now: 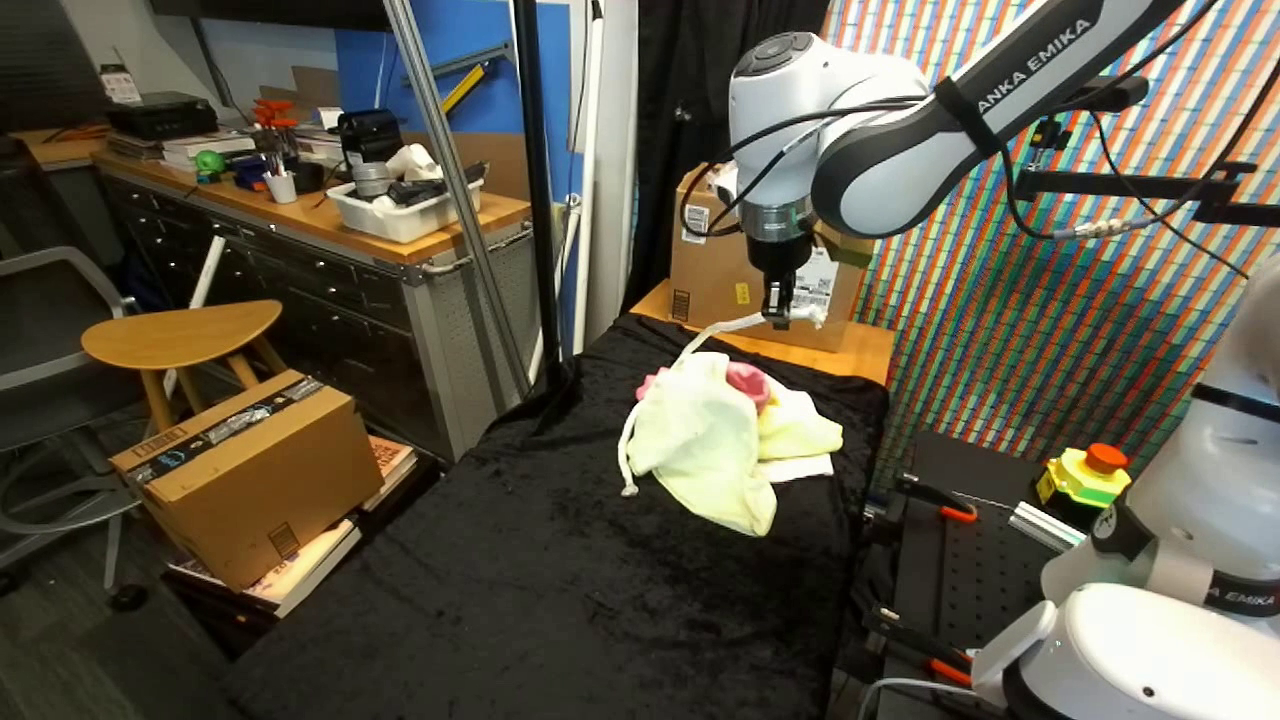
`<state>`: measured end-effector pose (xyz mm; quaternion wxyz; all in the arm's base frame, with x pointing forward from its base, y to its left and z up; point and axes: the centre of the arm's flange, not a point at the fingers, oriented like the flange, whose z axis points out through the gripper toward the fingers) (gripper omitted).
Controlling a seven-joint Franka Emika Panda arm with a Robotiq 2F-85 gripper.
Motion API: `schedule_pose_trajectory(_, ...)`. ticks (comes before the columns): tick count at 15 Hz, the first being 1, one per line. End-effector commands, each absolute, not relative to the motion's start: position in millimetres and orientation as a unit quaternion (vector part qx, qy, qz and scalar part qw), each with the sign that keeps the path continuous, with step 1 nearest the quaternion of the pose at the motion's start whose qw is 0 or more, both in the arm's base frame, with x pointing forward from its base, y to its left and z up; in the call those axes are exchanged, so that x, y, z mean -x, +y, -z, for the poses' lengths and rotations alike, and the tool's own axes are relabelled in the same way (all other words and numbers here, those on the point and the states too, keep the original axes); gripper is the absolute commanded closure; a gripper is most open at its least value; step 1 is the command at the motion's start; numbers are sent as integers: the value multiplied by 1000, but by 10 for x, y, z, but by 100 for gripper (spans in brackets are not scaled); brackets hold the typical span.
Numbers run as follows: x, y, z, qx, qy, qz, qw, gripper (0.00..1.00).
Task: Pile up all the objects on the table
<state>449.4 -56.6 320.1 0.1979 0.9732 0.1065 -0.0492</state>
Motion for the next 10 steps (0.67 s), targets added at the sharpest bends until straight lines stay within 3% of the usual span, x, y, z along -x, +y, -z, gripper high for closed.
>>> schedule_pose_trajectory(1,-4537,-93,-3156,-959,197,56,198,95)
schedule_pose_trajectory(10,-4618,203,-2429,-926,276,145,214,96)
